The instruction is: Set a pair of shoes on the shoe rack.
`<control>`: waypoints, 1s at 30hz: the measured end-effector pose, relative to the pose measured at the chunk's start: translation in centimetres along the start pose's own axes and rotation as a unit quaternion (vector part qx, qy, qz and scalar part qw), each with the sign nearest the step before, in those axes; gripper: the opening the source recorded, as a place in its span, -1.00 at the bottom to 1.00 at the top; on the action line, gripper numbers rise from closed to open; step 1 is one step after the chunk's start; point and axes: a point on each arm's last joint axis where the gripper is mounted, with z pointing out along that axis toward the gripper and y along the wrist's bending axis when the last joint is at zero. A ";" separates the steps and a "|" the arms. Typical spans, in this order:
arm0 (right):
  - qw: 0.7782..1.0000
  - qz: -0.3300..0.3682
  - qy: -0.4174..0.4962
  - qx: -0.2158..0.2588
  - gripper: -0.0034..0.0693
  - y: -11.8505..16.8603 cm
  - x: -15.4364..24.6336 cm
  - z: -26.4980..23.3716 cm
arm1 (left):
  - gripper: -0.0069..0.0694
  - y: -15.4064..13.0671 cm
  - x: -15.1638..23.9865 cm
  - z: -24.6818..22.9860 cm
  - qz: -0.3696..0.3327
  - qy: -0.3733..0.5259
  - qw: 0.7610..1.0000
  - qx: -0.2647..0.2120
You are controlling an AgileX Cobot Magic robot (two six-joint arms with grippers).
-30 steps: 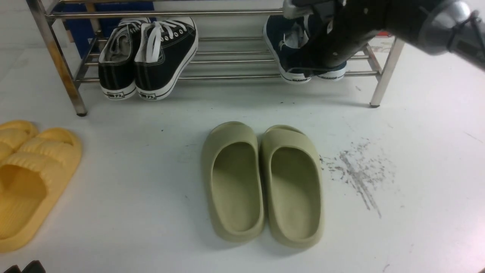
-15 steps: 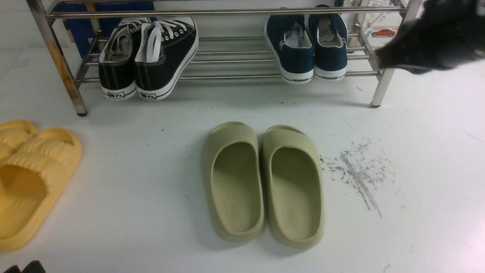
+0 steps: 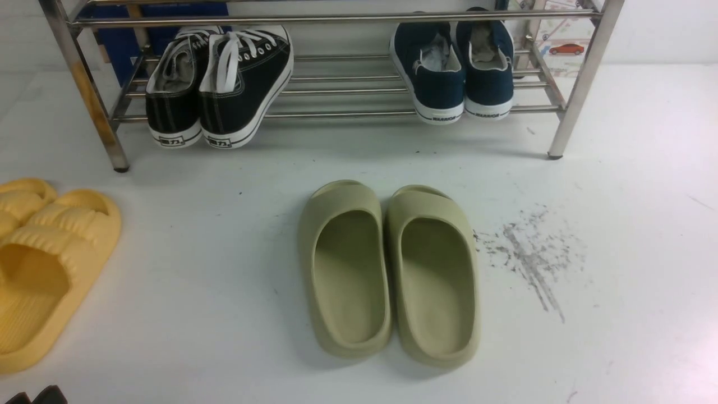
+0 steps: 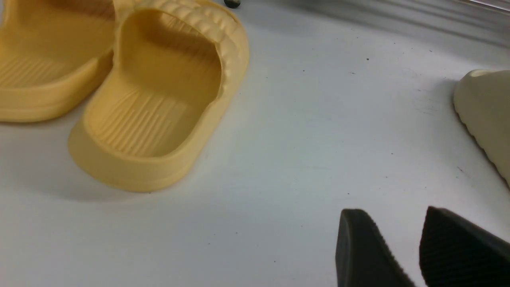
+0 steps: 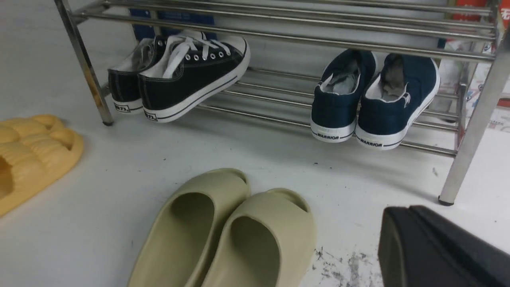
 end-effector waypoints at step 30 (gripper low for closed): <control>0.966 -0.038 -0.122 0.226 -0.91 -4.8 15.6 -3.0 | -0.20 0.0 0.0 0.0 0.000 0.000 1.000 0.000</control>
